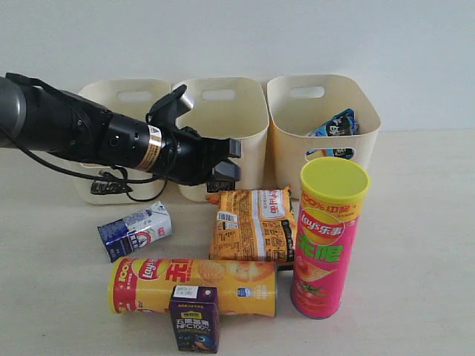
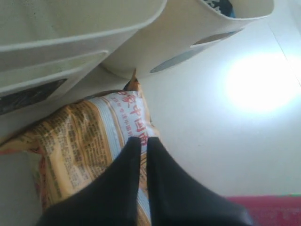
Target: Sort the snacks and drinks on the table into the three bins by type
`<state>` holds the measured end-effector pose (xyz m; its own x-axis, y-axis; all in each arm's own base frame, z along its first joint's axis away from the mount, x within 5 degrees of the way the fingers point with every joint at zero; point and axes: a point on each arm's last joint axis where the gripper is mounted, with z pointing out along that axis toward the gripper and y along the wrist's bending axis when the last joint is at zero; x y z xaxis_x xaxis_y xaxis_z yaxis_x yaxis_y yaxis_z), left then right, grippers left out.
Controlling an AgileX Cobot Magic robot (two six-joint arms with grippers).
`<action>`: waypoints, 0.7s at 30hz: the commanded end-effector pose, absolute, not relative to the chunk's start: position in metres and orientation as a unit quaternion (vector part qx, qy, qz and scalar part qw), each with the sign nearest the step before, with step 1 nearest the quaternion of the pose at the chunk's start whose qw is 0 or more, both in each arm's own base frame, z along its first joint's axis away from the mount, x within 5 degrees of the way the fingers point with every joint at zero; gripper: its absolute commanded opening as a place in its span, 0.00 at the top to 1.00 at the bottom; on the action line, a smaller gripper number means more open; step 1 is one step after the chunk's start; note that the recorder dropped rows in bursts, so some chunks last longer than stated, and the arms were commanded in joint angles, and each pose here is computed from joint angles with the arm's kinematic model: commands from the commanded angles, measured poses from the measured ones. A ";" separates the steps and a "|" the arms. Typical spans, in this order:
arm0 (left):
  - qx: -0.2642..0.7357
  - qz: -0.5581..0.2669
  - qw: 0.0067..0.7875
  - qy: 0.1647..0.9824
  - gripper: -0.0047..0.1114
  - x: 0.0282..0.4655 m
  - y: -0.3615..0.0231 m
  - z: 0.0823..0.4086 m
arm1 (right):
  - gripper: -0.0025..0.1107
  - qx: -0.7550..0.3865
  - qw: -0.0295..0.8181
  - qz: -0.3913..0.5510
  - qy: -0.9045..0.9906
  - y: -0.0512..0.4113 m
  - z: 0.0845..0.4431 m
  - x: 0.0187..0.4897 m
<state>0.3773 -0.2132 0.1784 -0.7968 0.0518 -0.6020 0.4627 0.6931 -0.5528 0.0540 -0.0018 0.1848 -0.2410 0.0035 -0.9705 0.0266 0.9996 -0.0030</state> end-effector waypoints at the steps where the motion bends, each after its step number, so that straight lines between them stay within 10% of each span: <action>1: 0.153 -0.370 0.284 0.871 0.92 0.375 -0.213 0.185 | 0.98 0.006 0.619 -0.013 0.785 -0.002 0.184 0.054; 6: 0.149 -0.369 0.279 0.874 0.89 0.374 -0.210 0.182 | 0.98 0.006 0.619 -0.013 0.785 -0.002 0.184 0.054; 14: 0.156 -0.370 0.264 0.877 0.26 0.368 -0.209 0.174 | 0.98 0.006 0.619 -0.013 0.785 -0.002 0.184 0.054; 21: 0.139 -0.348 0.247 0.893 0.20 0.368 -0.205 0.150 | 0.98 0.006 0.619 -0.013 0.785 -0.002 0.184 0.054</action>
